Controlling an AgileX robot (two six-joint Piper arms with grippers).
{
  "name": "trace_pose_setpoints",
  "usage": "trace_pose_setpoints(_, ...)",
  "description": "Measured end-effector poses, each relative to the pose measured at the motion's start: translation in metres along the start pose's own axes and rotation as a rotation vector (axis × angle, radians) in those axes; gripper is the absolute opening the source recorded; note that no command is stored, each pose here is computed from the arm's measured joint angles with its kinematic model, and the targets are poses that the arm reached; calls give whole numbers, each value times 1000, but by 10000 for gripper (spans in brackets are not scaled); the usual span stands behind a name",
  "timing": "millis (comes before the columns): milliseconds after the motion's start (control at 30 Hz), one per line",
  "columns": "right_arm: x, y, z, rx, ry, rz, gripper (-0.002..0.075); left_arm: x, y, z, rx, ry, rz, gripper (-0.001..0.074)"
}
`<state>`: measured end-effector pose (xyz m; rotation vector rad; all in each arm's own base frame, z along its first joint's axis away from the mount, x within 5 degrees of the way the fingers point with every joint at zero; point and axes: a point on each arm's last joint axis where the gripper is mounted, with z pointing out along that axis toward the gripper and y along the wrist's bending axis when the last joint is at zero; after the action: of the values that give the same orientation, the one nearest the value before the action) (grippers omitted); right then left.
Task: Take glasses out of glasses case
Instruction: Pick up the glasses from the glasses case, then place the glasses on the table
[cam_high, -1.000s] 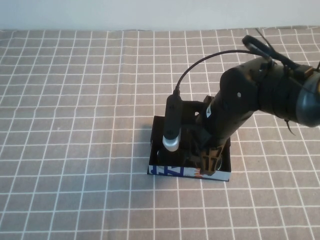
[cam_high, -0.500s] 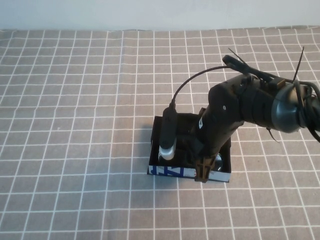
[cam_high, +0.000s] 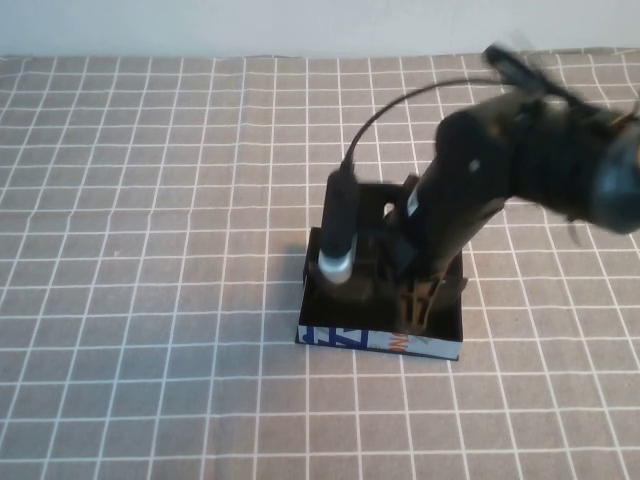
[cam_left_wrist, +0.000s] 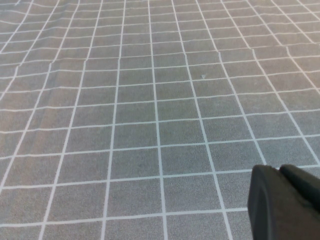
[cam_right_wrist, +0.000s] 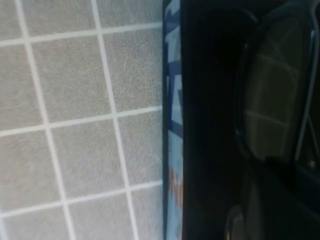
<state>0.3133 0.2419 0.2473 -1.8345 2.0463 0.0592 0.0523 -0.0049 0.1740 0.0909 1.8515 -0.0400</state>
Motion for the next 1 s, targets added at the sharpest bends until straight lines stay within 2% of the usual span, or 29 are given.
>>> trace_pose_setpoints(100, 0, 2, -27, 14, -36, 49, 15, 0, 0, 0, 0, 0, 0, -4)
trace_pose_setpoints(267, 14, -4, -69, 26, -100, 241, 15, 0, 0, 0, 0, 0, 0, -5)
trace_pose_setpoints(367, 37, -13, -92, 6, -185, 423, 15, 0, 0, 0, 0, 0, 0, -5)
trace_pose_setpoints(500, 84, -22, -111, -34, -325, 732, 15, 0, 0, 0, 0, 0, 0, -5)
trace_pose_setpoints(733, 145, 0, -96, -15, -516, 1199, 15, 0, 0, 0, 0, 0, 0, -5)
trace_pose_setpoints(900, 166, 22, -61, -19, -524, 1431, 15, 0, 0, 0, 0, 0, 0, -5)
trace_pose_setpoints(1000, 178, 33, -42, -2, -488, 1510, 14, 0, 0, 0, 0, 0, 0, -5)
